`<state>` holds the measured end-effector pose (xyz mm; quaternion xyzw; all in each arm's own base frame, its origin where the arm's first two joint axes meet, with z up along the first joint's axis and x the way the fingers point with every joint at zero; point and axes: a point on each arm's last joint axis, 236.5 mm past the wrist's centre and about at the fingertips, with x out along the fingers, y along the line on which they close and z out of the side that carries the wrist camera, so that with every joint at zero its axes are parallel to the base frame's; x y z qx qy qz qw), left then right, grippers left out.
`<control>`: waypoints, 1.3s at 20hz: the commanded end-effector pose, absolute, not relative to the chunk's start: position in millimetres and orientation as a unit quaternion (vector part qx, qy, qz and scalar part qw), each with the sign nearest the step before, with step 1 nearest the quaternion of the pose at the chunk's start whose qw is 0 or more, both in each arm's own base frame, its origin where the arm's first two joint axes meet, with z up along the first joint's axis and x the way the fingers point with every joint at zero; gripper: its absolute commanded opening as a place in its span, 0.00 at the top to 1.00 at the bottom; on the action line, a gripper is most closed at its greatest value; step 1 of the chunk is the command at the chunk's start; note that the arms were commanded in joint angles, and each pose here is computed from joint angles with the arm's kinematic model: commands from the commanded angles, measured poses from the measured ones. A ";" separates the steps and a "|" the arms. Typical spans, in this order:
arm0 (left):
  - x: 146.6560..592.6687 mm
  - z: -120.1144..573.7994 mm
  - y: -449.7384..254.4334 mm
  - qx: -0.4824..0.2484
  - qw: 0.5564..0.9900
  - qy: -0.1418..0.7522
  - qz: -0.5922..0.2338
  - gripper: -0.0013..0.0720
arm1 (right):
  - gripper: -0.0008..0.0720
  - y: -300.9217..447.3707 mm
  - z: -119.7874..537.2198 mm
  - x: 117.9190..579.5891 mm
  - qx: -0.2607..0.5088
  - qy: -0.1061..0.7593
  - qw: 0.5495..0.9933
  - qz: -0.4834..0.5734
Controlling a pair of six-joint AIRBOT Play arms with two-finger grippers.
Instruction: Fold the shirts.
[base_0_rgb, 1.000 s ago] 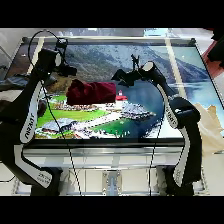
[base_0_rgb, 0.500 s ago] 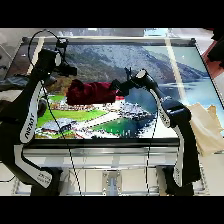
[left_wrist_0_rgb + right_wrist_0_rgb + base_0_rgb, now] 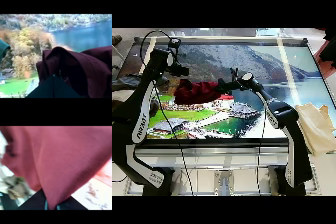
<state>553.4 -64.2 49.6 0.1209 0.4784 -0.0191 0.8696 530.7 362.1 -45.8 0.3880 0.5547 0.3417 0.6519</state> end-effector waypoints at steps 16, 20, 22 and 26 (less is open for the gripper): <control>536.1 40.5 -61.1 0.120 0.849 0.515 -0.017 0.97 | 0.95 -203.1 159.5 398.2 0.259 0.517 0.803 -0.144; 527.2 35.4 -71.3 0.098 0.841 0.532 -0.030 0.97 | 0.95 -274.7 144.6 296.2 0.262 0.582 0.725 -0.258; 524.0 33.5 -83.6 0.075 0.839 0.537 -0.047 0.97 | 0.95 -290.9 136.6 273.6 0.278 0.586 0.708 -0.279; 518.3 32.2 -106.3 0.056 0.835 0.542 -0.073 0.97 | 0.95 -302.0 85.7 219.5 0.286 0.657 0.625 -0.311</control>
